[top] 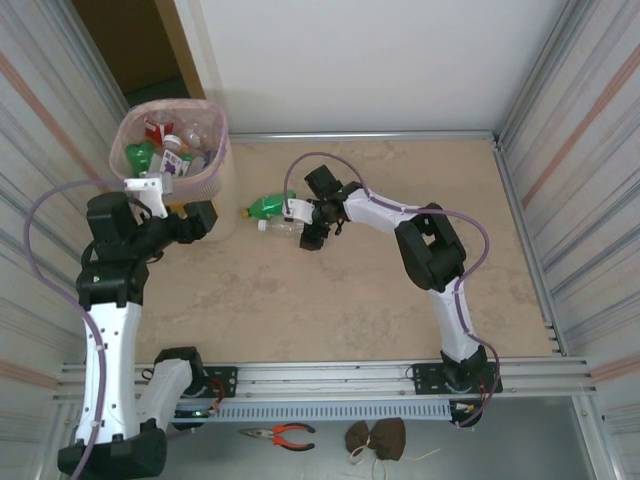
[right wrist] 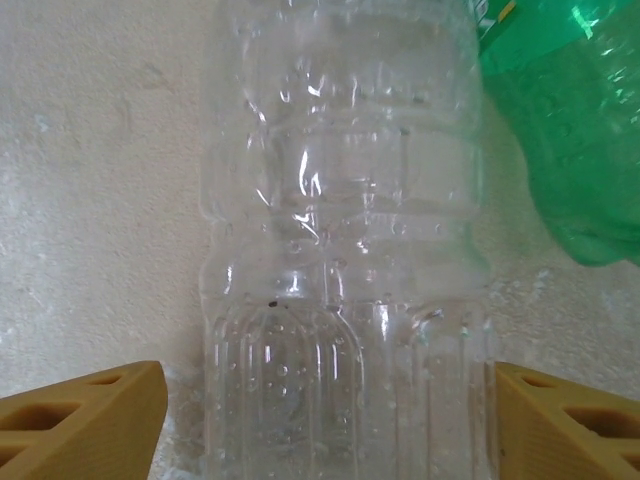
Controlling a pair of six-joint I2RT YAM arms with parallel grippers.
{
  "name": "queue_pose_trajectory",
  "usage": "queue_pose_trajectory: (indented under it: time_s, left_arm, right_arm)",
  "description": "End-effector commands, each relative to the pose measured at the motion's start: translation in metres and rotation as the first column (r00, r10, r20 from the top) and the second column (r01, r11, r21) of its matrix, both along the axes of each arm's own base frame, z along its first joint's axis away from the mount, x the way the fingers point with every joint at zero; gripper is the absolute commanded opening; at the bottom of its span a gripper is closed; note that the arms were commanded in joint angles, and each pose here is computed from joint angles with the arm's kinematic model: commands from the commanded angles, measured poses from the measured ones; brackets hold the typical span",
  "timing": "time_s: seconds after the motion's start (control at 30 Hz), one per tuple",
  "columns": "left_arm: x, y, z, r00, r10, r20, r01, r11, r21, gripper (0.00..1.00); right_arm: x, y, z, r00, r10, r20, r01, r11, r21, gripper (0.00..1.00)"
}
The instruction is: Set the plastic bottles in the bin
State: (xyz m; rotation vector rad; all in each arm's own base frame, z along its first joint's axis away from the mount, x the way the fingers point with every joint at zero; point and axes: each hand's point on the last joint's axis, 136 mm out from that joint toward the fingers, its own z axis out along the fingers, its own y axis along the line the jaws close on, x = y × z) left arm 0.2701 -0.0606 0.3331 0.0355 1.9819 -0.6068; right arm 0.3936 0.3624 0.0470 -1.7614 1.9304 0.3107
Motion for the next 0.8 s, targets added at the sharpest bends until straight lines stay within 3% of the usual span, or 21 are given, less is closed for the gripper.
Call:
queue_pose_trajectory:
  time_s: [0.0,0.13,0.37,0.6,0.77]
  left_arm:
    - [-0.005,0.005,-0.003,0.999,0.021,-0.035,-0.021,1.000,-0.007,0.77]
    - [-0.002,0.015,-0.027,0.990,0.066,-0.127,-0.073,0.996,-0.059,0.75]
    - [-0.004,0.025,-0.062,0.969,0.079,-0.236,-0.122,0.977,-0.175,0.73]
    - [-0.003,0.017,-0.099,0.962,0.026,-0.273,-0.100,0.960,-0.261,0.70]
    - [-0.004,0.006,-0.102,0.969,0.000,-0.249,-0.068,0.962,-0.265,0.71]
  right_arm:
    - [0.000,0.005,-0.006,1.000,0.020,-0.005,-0.020,1.000,-0.007,0.76]
    - [-0.008,0.003,-0.011,0.999,0.025,-0.031,-0.026,1.000,-0.013,0.73]
    - [-0.027,-0.004,-0.003,1.000,0.015,-0.024,-0.016,1.000,-0.016,0.59]
    - [-0.052,-0.013,0.030,0.998,-0.053,-0.017,0.054,0.996,0.071,0.54]
    - [-0.075,-0.017,0.059,0.992,-0.116,-0.040,0.121,0.978,0.172,0.54]
